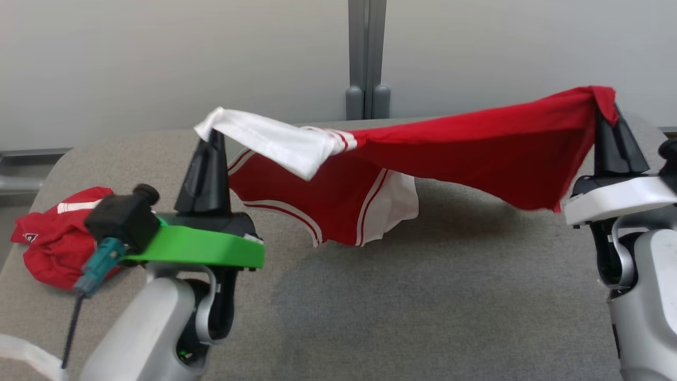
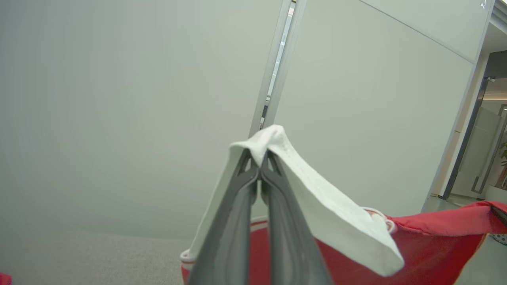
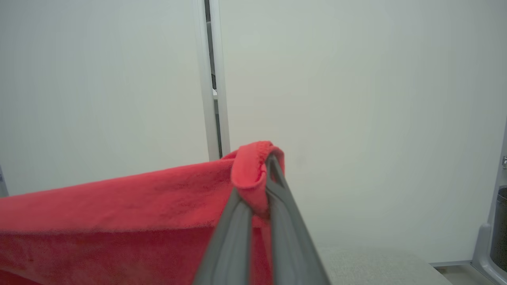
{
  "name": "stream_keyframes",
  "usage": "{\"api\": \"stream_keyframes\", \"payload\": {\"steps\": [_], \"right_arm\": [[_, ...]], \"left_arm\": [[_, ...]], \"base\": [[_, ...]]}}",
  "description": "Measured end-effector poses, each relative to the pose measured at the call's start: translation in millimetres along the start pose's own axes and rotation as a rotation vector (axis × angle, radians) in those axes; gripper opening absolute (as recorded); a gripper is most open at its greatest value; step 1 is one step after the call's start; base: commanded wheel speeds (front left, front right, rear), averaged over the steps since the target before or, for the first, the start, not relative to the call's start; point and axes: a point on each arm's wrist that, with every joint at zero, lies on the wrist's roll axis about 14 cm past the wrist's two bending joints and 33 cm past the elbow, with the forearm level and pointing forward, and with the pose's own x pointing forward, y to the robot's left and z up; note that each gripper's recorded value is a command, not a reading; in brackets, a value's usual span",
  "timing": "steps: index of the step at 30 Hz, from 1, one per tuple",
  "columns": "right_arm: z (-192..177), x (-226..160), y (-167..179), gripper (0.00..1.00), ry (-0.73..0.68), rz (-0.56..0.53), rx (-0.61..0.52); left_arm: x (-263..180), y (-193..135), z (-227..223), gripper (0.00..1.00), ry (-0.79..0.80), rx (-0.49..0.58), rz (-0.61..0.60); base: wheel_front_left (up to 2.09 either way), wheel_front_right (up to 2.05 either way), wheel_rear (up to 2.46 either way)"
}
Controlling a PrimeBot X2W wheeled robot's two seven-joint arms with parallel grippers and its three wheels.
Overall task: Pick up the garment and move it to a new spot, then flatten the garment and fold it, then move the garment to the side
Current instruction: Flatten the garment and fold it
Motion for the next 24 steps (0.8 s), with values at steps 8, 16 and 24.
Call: {"api": "stream_keyframes", "payload": {"steps": [8, 16, 24], "right_arm": [[128, -28, 9, 0.0, -0.287, 0.029, -0.104], [182, -60, 15, 0.0, -0.367, 0.031, -0.188], [127, -34, 19, 0.0, -0.185, 0.063, -0.157]], "left_arm": [[-3, -45, 129, 0.0, -0.334, 0.127, -0.169], [-17, -85, 194, 0.0, -0.454, 0.202, -0.292], [24, -67, 155, 0.0, -0.292, 0.198, -0.269]], "base": [[0.0, 0.0, 0.0], [0.0, 0.0, 0.0], [0.0, 0.0, 0.0]]}}
